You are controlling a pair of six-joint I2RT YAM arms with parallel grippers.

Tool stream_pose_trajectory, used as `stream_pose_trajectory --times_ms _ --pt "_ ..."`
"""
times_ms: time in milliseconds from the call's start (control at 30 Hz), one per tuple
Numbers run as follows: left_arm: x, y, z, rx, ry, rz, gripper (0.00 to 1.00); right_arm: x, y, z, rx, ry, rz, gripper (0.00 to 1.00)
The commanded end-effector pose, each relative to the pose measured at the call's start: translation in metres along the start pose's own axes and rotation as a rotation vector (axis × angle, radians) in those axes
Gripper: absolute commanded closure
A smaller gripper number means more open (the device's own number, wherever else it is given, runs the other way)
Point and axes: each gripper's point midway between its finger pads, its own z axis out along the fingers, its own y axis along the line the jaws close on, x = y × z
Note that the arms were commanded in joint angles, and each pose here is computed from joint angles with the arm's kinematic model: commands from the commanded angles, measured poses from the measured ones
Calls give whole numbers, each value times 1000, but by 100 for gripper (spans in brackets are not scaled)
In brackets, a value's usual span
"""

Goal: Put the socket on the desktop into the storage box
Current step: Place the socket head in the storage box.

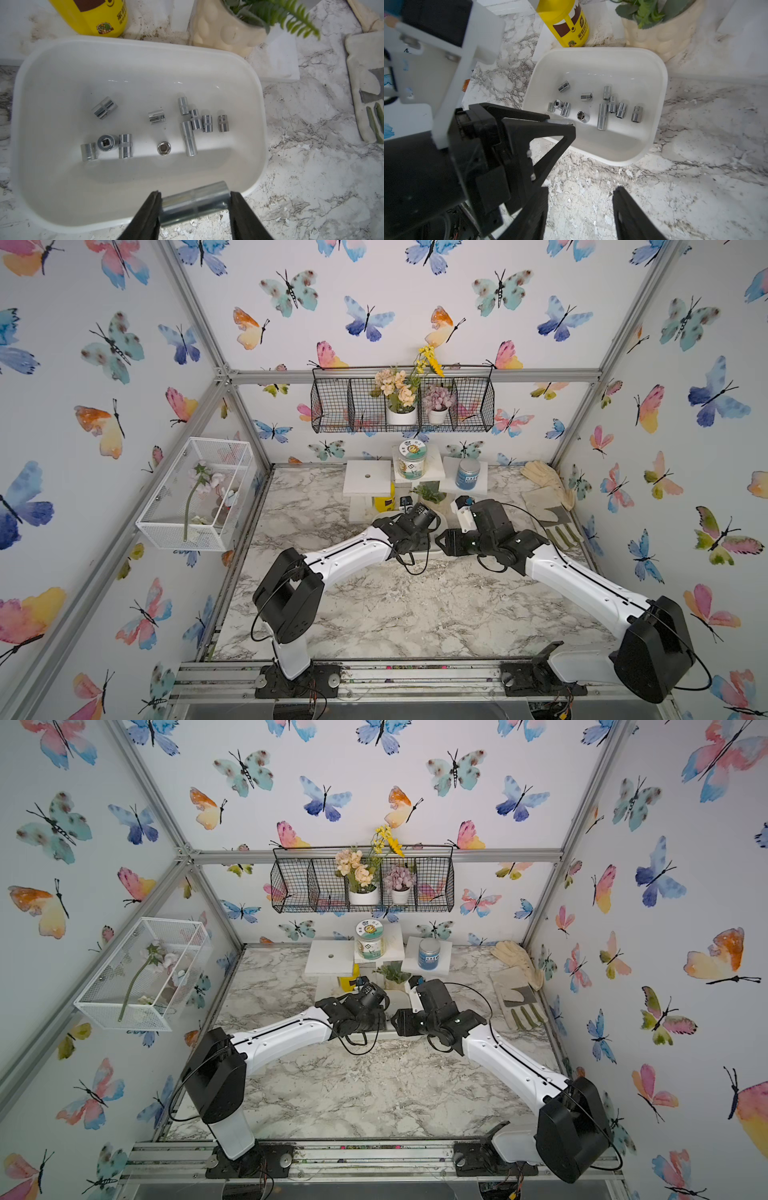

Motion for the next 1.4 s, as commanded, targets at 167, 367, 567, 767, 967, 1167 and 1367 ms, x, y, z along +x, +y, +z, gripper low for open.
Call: stream_pose_trajectory --times_ms 167,367,567,767,967,1167,1367 --pt "-8 -11 23 33 37 24 57 -3 -8 -6 -19 -17 26 45" --pt "-9 -14 44 36 65 31 57 -1 -14 -6 -10 -15 40 45" --pt "-6 -13 66 22 87 46 57 0 -18 -7 -2 -14 51 45" --pt "1 -9 83 5 117 59 56 3 -21 -7 7 -11 61 45" --pt "8 -6 91 -5 136 69 54 4 -22 -7 12 -11 67 45" --pt "12 -3 92 -12 145 72 51 4 -22 -7 11 -11 72 45" --pt "12 -1 89 -15 143 72 41 4 -21 -7 6 -10 76 45"
